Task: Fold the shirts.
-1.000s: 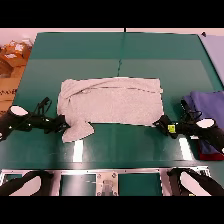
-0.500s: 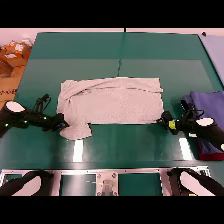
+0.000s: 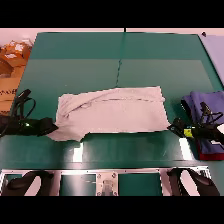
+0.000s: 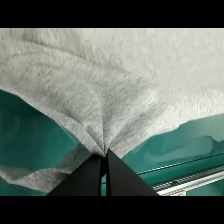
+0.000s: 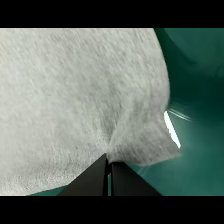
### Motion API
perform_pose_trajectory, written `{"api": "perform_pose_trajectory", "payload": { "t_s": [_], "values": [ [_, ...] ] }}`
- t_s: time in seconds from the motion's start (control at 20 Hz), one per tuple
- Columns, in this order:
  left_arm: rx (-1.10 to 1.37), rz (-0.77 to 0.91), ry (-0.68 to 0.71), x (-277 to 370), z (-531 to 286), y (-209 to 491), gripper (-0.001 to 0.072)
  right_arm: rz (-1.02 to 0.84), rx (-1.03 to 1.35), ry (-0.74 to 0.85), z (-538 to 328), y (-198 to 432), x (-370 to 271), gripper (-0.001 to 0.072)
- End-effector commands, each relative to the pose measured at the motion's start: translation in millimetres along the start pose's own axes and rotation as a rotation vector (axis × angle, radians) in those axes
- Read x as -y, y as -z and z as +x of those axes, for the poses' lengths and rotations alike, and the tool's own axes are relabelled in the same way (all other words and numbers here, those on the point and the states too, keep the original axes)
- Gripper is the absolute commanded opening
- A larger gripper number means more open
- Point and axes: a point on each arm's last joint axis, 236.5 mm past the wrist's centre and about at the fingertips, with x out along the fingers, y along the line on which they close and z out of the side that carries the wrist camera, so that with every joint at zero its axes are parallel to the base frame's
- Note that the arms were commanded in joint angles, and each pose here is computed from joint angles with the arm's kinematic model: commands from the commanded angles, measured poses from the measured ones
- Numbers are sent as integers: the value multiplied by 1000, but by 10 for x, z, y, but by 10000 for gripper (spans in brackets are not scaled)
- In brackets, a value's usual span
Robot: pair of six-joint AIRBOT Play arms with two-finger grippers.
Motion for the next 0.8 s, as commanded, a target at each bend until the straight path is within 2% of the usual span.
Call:
{"api": "perform_pose_trajectory", "payload": {
  "t_s": [0.0, 0.2, 0.45, 0.75],
  "values": [
    [111, 4, 27, 101, -85, -193, 15, -41, 82, -57, -144, -141, -205, 9],
    [184, 22, 69, 141, 21, -649, 15, -51, 217, -173, -170, -704, -664, 9],
    [205, -3, 98, 70, 293, -1376, 15, -96, 183, -164, 205, -1320, -1014, 9],
    [153, -55, 140, -114, 851, -2043, 20, -121, 94, -148, 1108, -1845, -1309, 19]
  ]
}}
